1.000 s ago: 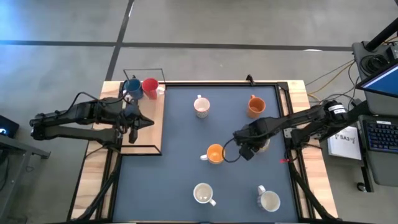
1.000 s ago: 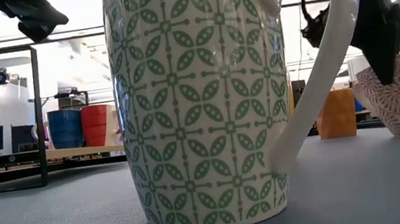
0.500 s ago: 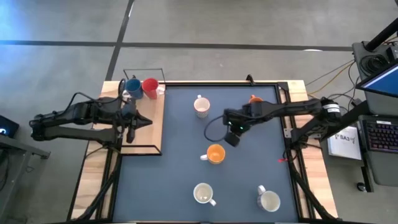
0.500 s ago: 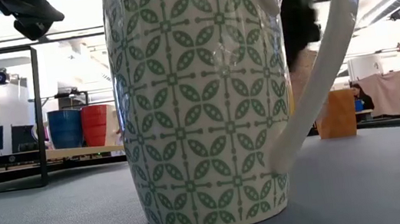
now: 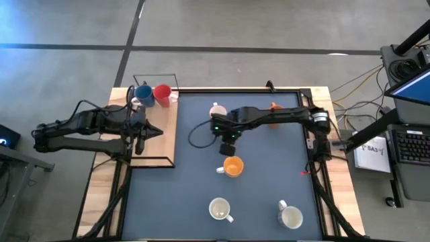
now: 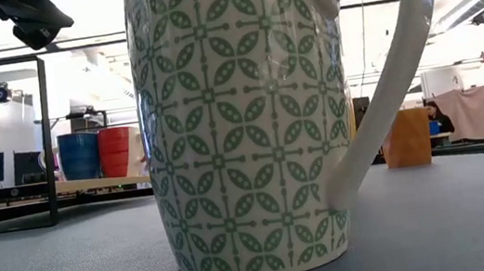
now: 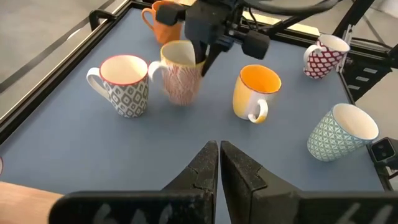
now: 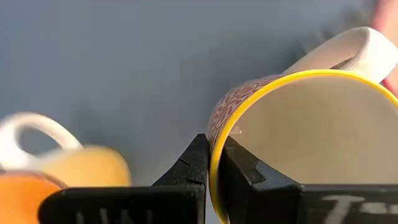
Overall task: Place coffee mugs
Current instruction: Put the red patterned mug on the shelf
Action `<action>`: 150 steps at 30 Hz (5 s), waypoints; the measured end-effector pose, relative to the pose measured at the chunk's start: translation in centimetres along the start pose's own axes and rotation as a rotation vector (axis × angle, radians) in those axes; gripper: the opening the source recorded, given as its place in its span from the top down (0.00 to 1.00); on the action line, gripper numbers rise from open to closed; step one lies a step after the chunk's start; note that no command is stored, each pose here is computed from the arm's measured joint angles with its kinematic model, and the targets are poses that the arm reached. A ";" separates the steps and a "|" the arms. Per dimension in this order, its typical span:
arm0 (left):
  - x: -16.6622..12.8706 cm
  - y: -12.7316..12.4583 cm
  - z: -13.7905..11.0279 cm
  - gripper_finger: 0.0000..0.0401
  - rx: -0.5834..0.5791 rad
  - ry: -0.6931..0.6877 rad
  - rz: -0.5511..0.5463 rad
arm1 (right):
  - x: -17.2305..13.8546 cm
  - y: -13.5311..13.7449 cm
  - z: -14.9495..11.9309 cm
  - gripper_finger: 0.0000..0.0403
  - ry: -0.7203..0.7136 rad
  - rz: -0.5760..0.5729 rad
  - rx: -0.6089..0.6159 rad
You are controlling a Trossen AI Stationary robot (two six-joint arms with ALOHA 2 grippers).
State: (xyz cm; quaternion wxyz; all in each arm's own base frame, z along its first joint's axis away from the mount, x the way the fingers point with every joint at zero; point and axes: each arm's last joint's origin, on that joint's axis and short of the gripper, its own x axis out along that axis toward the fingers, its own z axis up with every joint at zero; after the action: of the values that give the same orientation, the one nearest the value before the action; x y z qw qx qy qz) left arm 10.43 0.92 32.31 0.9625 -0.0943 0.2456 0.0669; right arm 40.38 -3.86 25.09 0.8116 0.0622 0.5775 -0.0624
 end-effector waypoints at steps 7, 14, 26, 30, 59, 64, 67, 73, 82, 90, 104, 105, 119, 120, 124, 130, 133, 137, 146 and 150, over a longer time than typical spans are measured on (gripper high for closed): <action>0.1 0.0 -0.1 1.00 -0.001 0.013 0.002 | 1.8 0.4 3.1 0.97 -0.040 0.048 -0.095; 0.9 0.0 -0.2 1.00 0.002 0.063 0.011 | 3.2 0.8 4.8 0.97 -0.062 0.088 -0.158; 2.6 0.0 -0.1 1.00 0.066 0.137 0.020 | 5.2 1.6 5.2 0.82 -0.064 0.143 -0.183; 3.0 -0.1 0.2 1.00 0.098 0.125 0.016 | 3.5 1.7 5.2 0.74 -0.093 0.144 -0.187; 15.4 -0.5 0.8 0.68 0.432 0.232 -0.057 | -5.1 1.5 -5.7 0.65 -0.001 0.059 0.136; 17.8 -0.4 0.3 0.68 0.473 0.251 -0.062 | -4.5 1.2 -8.1 0.65 0.026 0.052 0.202; 19.0 -0.3 -0.4 0.68 0.485 0.289 -0.066 | -4.2 1.2 -9.0 0.65 0.020 0.052 0.223; 21.0 -0.2 -1.3 0.68 0.509 0.326 -0.073 | -3.8 1.1 -9.8 0.65 0.026 0.046 0.245; 23.1 -0.1 -1.9 0.70 0.527 0.354 -0.076 | -3.4 1.0 -9.9 0.67 0.013 0.041 0.247; 23.4 -0.1 -2.0 0.96 0.514 0.376 -0.082 | -3.4 1.0 -9.8 0.66 0.010 0.041 0.247; 17.9 -0.1 -0.4 0.97 0.427 0.398 0.000 | -3.3 1.0 -9.9 0.66 0.012 0.039 0.247; 17.2 -0.1 -0.2 0.97 0.424 0.395 0.016 | -3.3 1.0 -9.9 0.66 0.012 0.040 0.247; 8.1 1.3 -1.2 0.97 0.228 0.545 0.354 | -3.3 1.0 -9.9 0.66 0.010 0.040 0.260; 7.7 1.4 -1.4 0.97 0.204 0.559 0.368 | -3.3 1.0 -9.8 0.66 0.008 0.041 0.261; 6.6 1.8 -1.8 0.97 0.115 0.581 0.421 | -3.3 1.1 -9.7 0.66 -0.008 0.045 0.261; 5.3 3.0 -2.3 0.97 -0.002 0.613 0.592 | -3.3 1.1 -9.7 0.66 -0.008 0.045 0.261; 4.9 3.8 -2.6 0.97 -0.052 0.635 0.635 | -3.3 1.1 -9.7 0.66 -0.008 0.046 0.261; 4.7 4.8 -2.7 0.97 -0.091 0.645 0.678 | -3.3 1.1 -9.7 0.66 -0.008 0.046 0.261; 4.3 6.2 -2.4 0.97 -0.130 0.604 0.729 | -3.3 1.1 -9.7 0.66 -0.008 0.046 0.259; 4.4 6.4 -2.4 0.97 -0.133 0.597 0.736 | -3.3 1.1 -9.7 0.66 -0.007 0.045 0.258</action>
State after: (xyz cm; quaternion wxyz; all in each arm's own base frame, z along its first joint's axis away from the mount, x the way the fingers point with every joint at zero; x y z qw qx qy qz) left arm 12.01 6.96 27.19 0.7542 -0.0777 0.5234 0.3888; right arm 30.49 -1.05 25.10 0.8001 0.1791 0.5601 -0.1181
